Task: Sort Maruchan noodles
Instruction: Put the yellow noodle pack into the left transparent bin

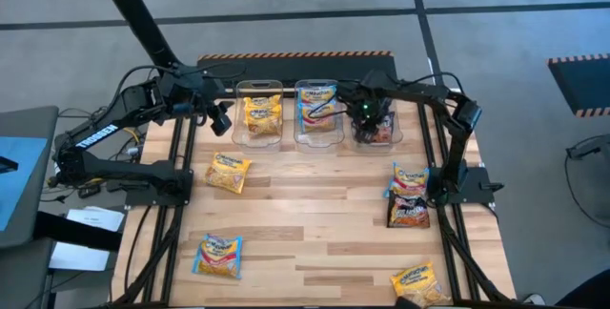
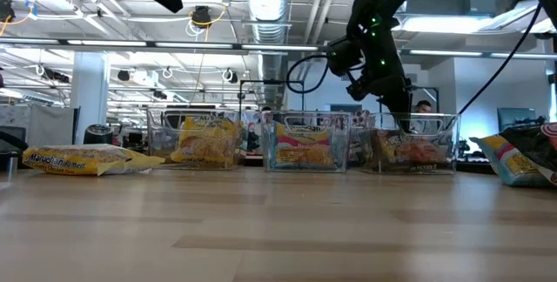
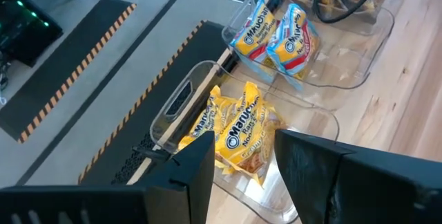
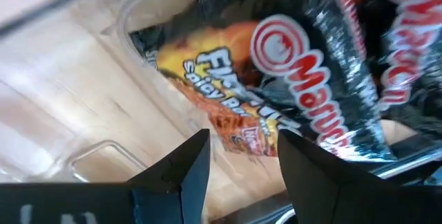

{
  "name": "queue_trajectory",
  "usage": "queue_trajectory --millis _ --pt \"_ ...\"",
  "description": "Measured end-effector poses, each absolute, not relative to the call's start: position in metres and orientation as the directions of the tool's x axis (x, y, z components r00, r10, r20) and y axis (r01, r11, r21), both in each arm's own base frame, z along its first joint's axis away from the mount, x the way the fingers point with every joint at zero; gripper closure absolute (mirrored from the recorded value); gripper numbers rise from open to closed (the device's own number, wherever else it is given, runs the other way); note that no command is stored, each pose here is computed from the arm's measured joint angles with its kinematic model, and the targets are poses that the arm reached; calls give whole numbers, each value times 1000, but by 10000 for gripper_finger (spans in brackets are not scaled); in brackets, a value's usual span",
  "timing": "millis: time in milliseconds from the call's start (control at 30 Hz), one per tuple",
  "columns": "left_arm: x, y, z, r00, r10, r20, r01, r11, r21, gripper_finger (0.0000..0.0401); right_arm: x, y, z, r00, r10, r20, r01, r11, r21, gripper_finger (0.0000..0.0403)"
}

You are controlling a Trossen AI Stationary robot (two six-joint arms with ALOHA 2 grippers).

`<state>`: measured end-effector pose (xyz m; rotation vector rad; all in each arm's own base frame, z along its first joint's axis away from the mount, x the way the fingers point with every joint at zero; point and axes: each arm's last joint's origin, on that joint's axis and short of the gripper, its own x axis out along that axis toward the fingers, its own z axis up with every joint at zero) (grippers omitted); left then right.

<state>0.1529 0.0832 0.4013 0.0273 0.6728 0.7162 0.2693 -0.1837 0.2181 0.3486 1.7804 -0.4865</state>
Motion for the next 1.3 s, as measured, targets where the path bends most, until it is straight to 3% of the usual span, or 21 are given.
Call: queue_trajectory --millis 200,433,700,933,1300 --pt "153 83 400 562 598 -571 -617 763 192 260 281 -181 242 -210 -54 -976 473 868 -150 210" --pt "152 78 395 615 464 -638 -523 845 110 260 293 -180 276 -126 -108 -986 519 840 -158 210" --pt "150 74 391 620 388 -682 -474 878 69 260 301 -159 307 -115 -116 -987 552 818 -161 210" --pt "147 73 386 575 364 -733 -429 897 109 259 317 -130 319 -54 -143 -988 538 830 -150 210" --pt "145 68 372 484 179 -856 -423 905 -50 234 337 -64 319 -27 -150 -988 453 880 -146 210"
